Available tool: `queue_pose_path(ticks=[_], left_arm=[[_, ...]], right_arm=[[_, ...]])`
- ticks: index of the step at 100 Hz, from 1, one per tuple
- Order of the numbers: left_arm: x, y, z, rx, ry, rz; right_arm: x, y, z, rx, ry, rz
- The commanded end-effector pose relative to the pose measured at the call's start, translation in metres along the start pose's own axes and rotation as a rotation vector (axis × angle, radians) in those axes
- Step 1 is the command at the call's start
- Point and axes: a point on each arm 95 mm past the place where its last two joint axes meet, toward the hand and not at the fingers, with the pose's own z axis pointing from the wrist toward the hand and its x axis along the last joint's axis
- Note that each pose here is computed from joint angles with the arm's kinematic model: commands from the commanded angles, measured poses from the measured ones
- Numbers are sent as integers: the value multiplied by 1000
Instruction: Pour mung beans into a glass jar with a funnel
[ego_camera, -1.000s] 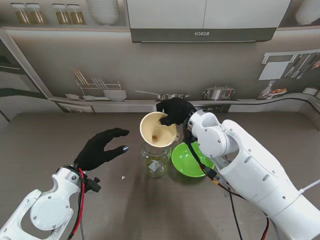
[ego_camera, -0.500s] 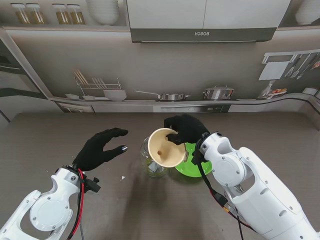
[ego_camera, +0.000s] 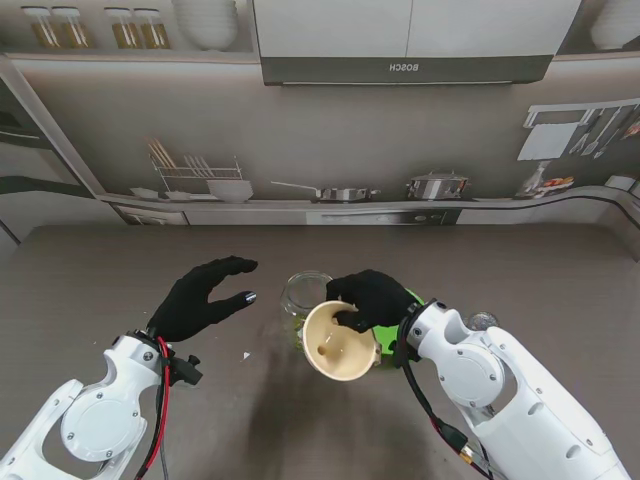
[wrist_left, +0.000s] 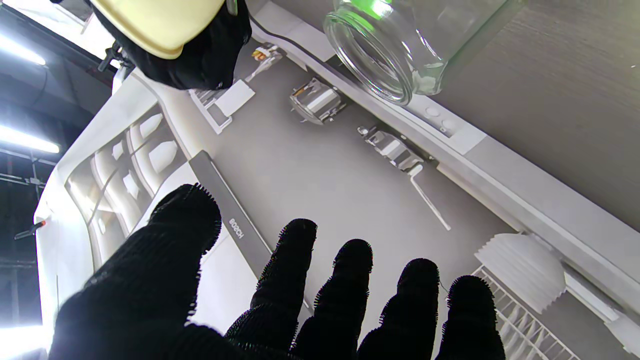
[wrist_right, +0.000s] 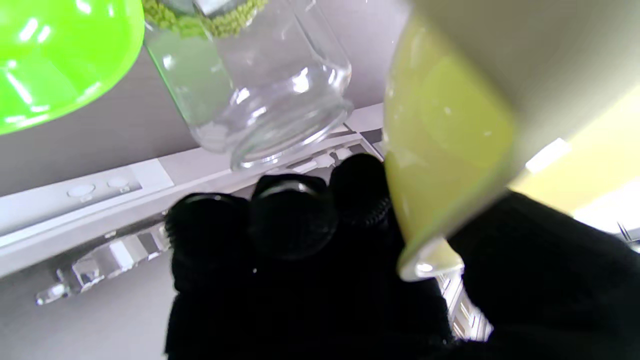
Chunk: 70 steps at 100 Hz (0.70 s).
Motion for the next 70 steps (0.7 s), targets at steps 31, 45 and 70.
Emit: queue_pose_path(ticks=[31,45,70], left_arm=[[0,4,1,-25,-7,-8],[0,4,1,-27,-7,-8],[0,5,1,-31,-9,-9]], right_arm=[[-11,-39,-9,89,76,-32],[-14,-48,-7,99,96,-47],[-17,-57,-1,111,138,-98]])
